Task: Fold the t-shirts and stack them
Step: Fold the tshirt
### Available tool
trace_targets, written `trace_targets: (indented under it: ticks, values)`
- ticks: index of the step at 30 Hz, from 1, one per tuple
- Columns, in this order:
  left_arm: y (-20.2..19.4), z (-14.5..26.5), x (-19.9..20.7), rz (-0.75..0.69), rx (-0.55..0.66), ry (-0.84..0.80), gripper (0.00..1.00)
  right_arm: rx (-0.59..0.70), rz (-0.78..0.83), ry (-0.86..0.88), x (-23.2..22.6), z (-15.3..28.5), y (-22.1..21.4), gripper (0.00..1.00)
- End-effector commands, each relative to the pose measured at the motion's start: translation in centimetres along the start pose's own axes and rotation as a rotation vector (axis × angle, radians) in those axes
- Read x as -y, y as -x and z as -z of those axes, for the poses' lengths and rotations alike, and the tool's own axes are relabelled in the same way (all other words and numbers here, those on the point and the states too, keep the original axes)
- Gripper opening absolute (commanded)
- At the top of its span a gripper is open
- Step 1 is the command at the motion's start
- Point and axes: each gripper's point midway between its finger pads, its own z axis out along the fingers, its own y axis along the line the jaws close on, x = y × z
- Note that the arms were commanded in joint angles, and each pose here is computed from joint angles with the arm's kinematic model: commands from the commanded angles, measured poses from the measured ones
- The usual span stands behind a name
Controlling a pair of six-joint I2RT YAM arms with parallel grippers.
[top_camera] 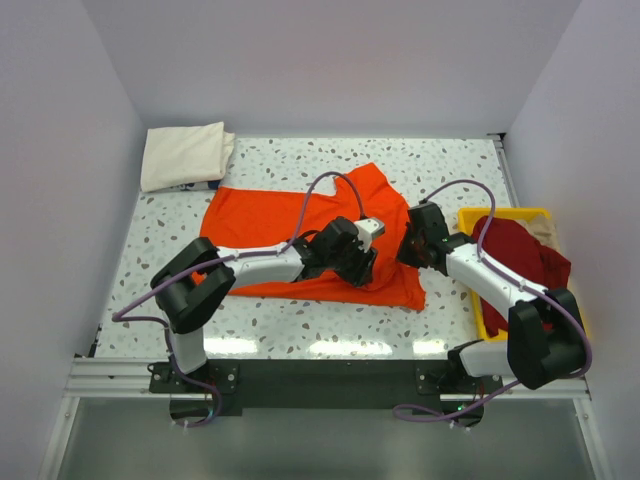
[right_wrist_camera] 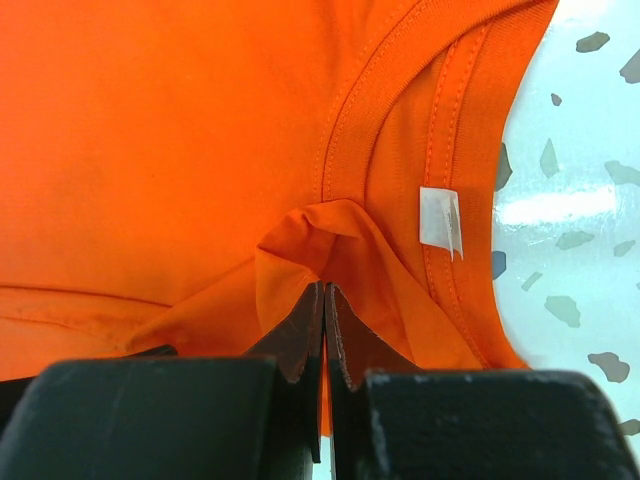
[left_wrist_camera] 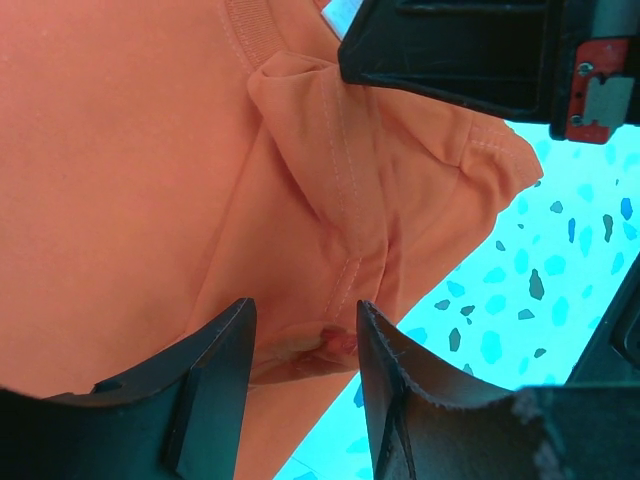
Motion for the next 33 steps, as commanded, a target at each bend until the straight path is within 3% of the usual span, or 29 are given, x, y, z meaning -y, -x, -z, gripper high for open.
trace_targets:
  ticks: [1,15,22,33]
  values:
    - [1.2,-0.3,0.9,-0.044,0.044,-0.043,0.49,0.046,-0.012,0.040,-1.2,0.2,1.6,0.00]
    - [0.4,-0.4,-0.1,-0.047,0.028,0.006,0.28,0.050,-0.018,0.040,-1.3,0.2,1.8,0.00]
    - [0.9,-0.1,-0.5,-0.049,0.044,0.032,0.00,0.058,-0.026,0.045,-1.5,0.3,2.1,0.00]
    - [3.3,1.7,-2.7,0.049,0.161,0.140,0.00,0.109,-0.057,0.048,-2.2,1.3,4.1,0.00]
